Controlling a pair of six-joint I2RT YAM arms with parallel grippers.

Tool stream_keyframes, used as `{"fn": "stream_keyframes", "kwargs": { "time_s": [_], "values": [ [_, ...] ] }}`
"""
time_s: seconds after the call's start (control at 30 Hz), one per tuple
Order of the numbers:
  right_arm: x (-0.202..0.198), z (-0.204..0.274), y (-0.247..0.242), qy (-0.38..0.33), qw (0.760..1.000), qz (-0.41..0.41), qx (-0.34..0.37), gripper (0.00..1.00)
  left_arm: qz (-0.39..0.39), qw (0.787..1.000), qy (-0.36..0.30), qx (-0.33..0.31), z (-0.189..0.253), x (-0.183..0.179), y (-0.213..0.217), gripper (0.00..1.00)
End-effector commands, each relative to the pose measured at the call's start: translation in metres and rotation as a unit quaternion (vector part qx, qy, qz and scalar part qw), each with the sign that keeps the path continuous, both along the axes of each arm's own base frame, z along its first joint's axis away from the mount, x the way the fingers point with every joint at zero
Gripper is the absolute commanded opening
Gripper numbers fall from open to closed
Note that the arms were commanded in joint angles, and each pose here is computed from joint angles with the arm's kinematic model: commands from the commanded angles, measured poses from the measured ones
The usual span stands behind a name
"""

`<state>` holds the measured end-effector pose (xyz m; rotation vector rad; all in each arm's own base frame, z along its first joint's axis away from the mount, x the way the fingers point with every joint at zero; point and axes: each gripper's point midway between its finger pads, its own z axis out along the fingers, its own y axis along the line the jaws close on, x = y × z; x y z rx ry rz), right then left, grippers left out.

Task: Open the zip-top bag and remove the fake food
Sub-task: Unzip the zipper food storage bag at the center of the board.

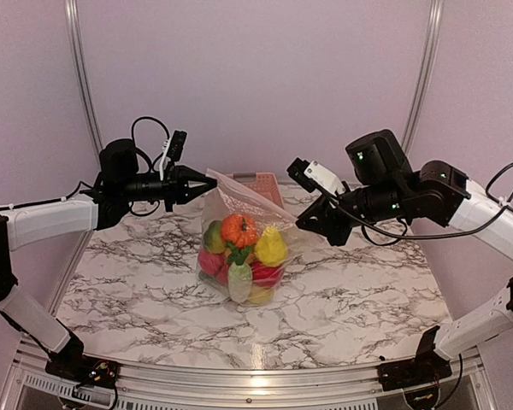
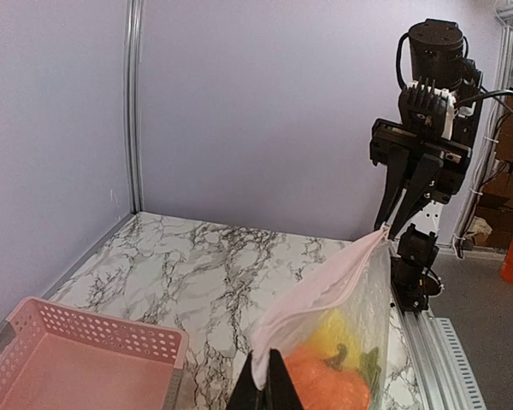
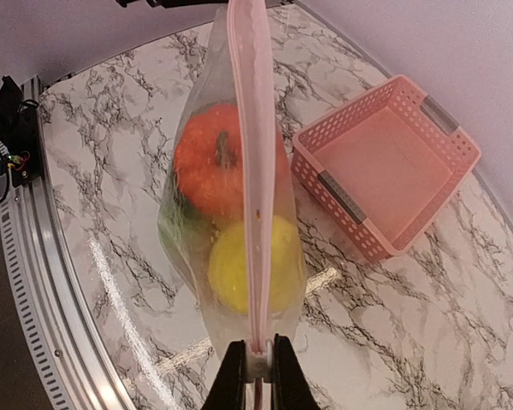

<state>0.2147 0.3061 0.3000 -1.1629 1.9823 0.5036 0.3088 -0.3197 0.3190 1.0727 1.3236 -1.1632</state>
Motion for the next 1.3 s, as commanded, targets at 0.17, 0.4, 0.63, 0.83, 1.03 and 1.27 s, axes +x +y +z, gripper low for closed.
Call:
{"fn": "stream_keyframes", "kwargs": {
  "time_s": [0.17, 0.4, 0.63, 0.83, 1.03, 1.27],
  "values": [
    [-0.017, -0.024, -0.035, 0.047, 0.997, -0.028, -0.057, 0.0, 0.049, 0.999, -0.01, -0.011, -0.003, 0.028, 0.019, 0.0],
    [-0.02, -0.025, -0.04, 0.056, 0.996, -0.034, -0.063, 0.0, 0.055, 0.998, -0.005, -0.011, -0.008, 0.033, 0.023, 0.0],
    [-0.024, -0.026, -0.045, 0.066, 0.995, -0.041, -0.066, 0.0, 0.06, 0.998, -0.003, -0.012, -0.013, 0.036, 0.028, 0.0],
    [-0.026, -0.028, -0.048, 0.072, 0.994, -0.046, -0.068, 0.0, 0.061, 0.998, 0.0, -0.013, -0.016, 0.038, 0.029, 0.0],
    [-0.027, -0.027, -0.051, 0.074, 0.994, -0.049, -0.068, 0.0, 0.058, 0.998, 0.002, -0.015, -0.016, 0.038, 0.03, 0.0],
    [-0.027, -0.025, -0.041, 0.077, 0.995, -0.038, -0.054, 0.21, 0.041, 0.999, 0.003, -0.025, -0.012, 0.033, 0.028, 0.0]
  ]
}}
